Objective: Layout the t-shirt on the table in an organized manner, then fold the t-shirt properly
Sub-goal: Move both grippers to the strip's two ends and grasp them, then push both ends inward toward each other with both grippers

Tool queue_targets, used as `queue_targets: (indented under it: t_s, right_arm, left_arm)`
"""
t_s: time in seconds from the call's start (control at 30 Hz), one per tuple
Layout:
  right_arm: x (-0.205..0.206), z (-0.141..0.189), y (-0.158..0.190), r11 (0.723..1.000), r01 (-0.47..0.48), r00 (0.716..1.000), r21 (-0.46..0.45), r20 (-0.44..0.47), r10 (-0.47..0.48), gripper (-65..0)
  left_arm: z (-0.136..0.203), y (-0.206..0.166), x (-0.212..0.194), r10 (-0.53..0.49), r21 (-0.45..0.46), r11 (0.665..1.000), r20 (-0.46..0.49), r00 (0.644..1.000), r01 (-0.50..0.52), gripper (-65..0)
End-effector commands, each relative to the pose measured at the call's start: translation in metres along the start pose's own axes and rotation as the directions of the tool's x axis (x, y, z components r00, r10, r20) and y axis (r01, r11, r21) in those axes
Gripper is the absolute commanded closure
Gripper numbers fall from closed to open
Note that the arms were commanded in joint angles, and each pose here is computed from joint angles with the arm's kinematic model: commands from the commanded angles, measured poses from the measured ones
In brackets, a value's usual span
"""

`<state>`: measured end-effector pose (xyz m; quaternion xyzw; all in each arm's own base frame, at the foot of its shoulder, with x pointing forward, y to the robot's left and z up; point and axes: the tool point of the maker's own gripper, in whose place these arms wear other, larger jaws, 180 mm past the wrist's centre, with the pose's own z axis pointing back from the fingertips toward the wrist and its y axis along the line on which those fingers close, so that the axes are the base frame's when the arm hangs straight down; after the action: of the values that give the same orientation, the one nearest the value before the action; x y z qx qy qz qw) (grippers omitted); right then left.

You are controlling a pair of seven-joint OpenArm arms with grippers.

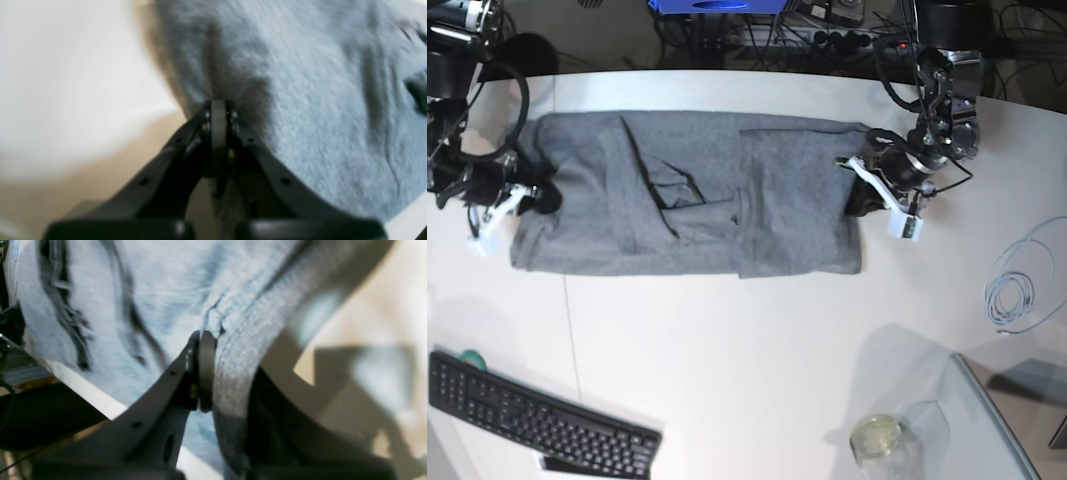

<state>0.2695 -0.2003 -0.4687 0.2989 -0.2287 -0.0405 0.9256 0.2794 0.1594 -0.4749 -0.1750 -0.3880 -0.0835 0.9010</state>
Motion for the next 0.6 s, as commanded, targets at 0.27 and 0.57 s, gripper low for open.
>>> queue_targets:
  t_s: [0.27, 0.57]
  right_arm:
    - [0.020, 0.007, 0.053, 0.997, -0.078, 0.996, 0.007, 0.041, 0.077, -1.5]
    - [0.035, 0.008, 0.104, 0.995, -0.089, 0.994, 0.041, 0.072, 0.086, -1.5]
  left_arm:
    - [-0.008, -0.007, 0.029, 0.001, -0.019, 1.000, 0.074, 0.997, 0.000, 0.0]
    - [-0.021, -0.033, 0.027, -0.010, -0.080, 0.997, 0.059, 0.998, 0.015, 0.0]
